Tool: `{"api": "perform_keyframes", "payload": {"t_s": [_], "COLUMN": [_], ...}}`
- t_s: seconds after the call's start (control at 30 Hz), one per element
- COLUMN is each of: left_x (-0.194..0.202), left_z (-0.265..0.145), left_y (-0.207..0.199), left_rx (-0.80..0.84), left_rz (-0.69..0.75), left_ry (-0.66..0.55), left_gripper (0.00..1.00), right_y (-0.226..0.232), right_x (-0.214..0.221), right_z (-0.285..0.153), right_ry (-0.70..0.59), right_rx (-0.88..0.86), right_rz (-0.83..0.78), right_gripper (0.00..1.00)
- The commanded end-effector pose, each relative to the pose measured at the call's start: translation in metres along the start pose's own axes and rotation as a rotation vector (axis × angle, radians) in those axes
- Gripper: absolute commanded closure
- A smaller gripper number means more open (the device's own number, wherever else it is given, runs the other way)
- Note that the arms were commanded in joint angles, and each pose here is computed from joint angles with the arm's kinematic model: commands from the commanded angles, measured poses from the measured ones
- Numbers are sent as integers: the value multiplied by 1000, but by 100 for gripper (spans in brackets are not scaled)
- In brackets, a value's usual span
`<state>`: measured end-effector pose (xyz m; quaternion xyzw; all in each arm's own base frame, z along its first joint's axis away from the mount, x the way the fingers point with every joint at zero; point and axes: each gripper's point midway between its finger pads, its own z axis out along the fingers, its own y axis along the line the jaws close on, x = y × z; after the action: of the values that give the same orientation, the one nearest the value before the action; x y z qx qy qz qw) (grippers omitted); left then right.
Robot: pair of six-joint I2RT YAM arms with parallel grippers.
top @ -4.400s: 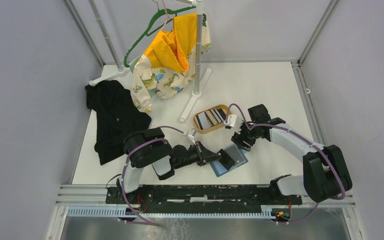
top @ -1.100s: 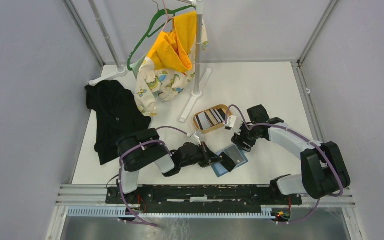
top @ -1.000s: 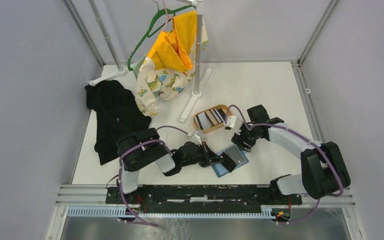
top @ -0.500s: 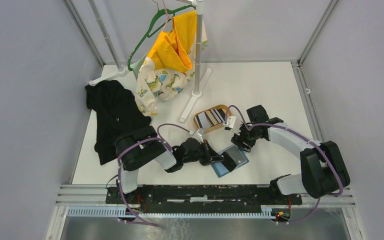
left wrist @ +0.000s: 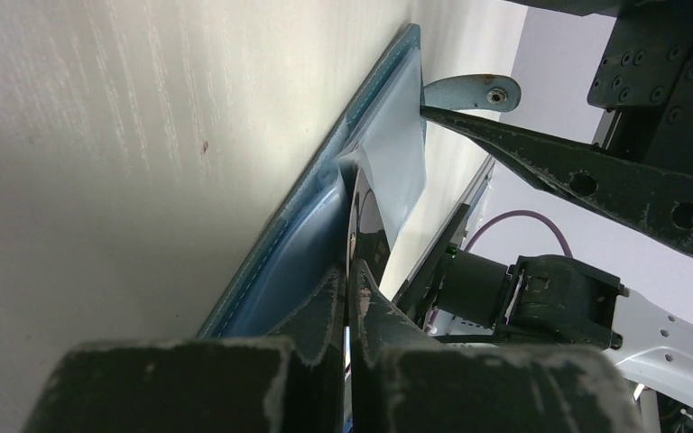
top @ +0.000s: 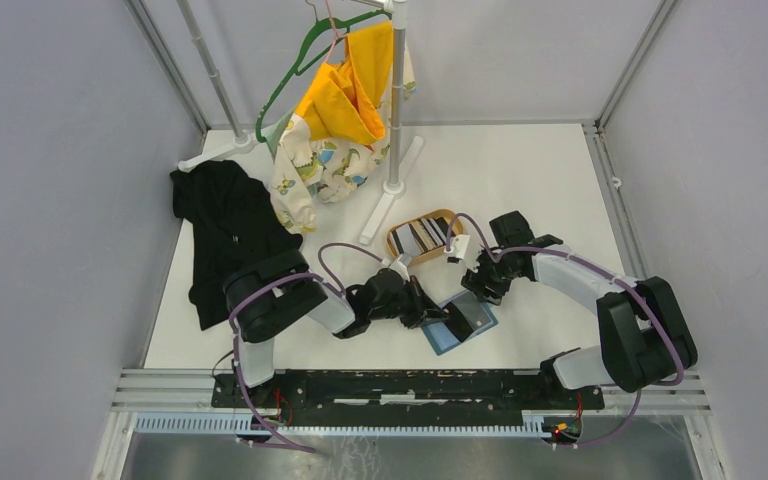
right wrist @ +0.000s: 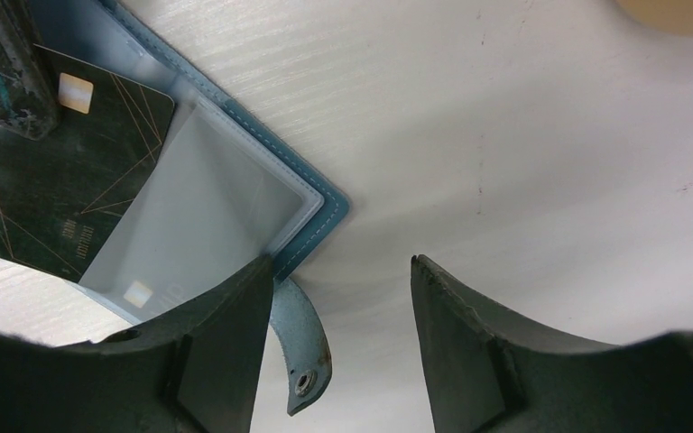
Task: Put the credit cards into the card holder
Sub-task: Insert the credit card into the card holder.
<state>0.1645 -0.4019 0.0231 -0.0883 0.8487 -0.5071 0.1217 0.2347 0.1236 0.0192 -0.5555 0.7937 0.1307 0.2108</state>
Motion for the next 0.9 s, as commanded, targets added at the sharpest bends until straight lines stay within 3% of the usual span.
{"api": "perform_keyframes", "payload": {"t_s": [0.0,0.87], "left_x": [-2,-6], "left_z": [0,9], "left_y": [11,18], "left_rx": [-62,-150], "left_rz": [32,79], "left_ry": [11,27], "left_gripper": [98,90], "right_y": [6,14], "right_x": [1,-8], "right_z": [4,6], "right_ry": [12,-8], "right_rx": [-24,-48], "right_rz": [-11,-39], "right_gripper": [37,38]}}
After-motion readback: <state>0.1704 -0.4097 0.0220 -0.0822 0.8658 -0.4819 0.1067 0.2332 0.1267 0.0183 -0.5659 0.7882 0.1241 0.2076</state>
